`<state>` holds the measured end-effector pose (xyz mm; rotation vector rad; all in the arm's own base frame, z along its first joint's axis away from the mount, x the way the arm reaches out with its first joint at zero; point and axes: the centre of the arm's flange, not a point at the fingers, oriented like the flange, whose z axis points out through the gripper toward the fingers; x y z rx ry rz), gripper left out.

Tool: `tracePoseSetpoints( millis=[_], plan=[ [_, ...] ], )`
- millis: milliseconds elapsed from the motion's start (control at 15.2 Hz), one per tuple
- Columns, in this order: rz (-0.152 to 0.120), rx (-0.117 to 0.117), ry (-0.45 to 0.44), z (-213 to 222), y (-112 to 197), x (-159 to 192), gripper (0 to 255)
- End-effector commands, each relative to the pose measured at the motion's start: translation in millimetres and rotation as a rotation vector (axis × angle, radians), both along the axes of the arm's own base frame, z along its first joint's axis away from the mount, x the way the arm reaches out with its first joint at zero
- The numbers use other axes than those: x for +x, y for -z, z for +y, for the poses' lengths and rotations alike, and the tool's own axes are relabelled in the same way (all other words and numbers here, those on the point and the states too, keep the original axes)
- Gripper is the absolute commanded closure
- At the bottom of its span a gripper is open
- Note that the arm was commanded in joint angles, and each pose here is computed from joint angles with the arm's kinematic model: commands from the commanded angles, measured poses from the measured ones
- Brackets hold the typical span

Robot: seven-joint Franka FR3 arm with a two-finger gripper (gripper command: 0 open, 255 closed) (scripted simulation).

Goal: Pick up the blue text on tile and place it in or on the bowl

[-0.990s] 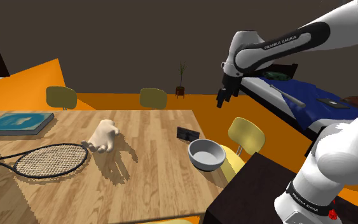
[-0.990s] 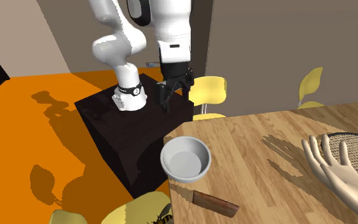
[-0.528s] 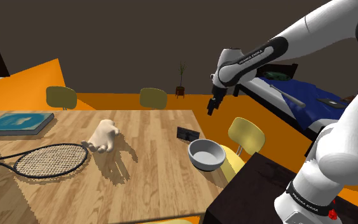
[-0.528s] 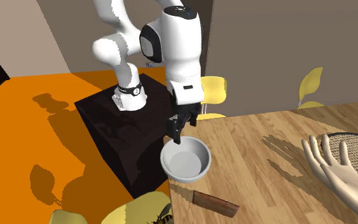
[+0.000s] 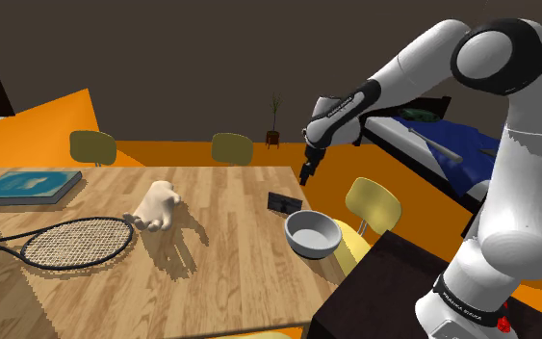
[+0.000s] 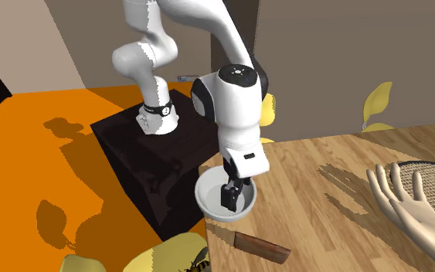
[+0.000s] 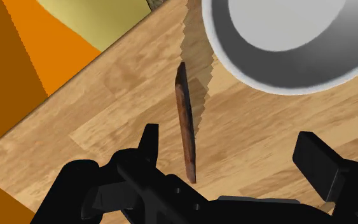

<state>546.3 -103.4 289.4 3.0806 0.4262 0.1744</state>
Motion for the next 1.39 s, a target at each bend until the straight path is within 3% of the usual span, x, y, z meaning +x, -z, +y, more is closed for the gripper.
tracePoseSetpoints(
  millis=[0, 660, 1320],
  plan=[
    [-0.002, 0.003, -0.025, -0.5, 20.8, 16.5, 0],
    [-0.009, 0.014, -0.145, -2.0, 124.1, 97.8, 0],
    [-0.009, 0.014, -0.145, -1.2, 163.9, 102.8, 0]
  ],
)
